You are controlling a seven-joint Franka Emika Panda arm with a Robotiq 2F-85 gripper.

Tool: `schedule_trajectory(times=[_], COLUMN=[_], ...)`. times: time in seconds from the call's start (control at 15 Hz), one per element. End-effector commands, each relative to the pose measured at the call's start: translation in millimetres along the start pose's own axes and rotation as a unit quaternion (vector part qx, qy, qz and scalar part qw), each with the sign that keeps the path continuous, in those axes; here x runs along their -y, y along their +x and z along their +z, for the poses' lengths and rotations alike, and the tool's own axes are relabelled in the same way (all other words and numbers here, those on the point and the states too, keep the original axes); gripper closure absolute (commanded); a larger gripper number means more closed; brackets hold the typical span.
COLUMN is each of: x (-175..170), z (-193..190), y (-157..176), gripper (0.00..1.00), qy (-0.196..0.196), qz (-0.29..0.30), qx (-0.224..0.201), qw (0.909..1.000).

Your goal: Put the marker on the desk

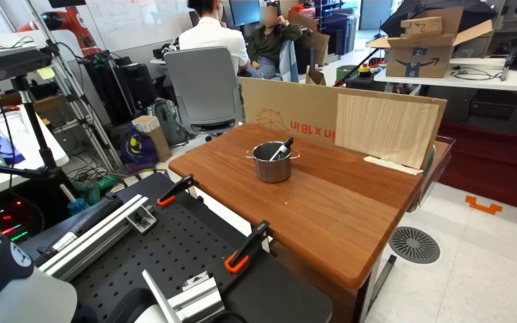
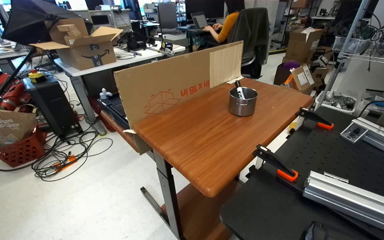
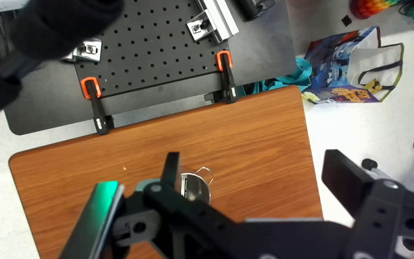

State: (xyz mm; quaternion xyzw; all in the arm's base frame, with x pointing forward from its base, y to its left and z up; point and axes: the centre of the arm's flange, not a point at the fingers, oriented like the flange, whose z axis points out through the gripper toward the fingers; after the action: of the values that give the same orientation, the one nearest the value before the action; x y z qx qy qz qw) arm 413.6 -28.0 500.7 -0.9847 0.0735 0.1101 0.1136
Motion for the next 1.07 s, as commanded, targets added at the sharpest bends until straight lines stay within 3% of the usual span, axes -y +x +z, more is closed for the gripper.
schedule_trajectory(times=[0.0,0.53,1.0], x=[0,0,-6], z=[25,109,164], y=[36,130,183], gripper=[0.0,0.0,0.0], qy=[0.013,0.026,0.002], qz=[0.024,0.084,0.127], qx=[-0.023,-0.069,-0.108], qw=[0.9994,0.9937,0.986])
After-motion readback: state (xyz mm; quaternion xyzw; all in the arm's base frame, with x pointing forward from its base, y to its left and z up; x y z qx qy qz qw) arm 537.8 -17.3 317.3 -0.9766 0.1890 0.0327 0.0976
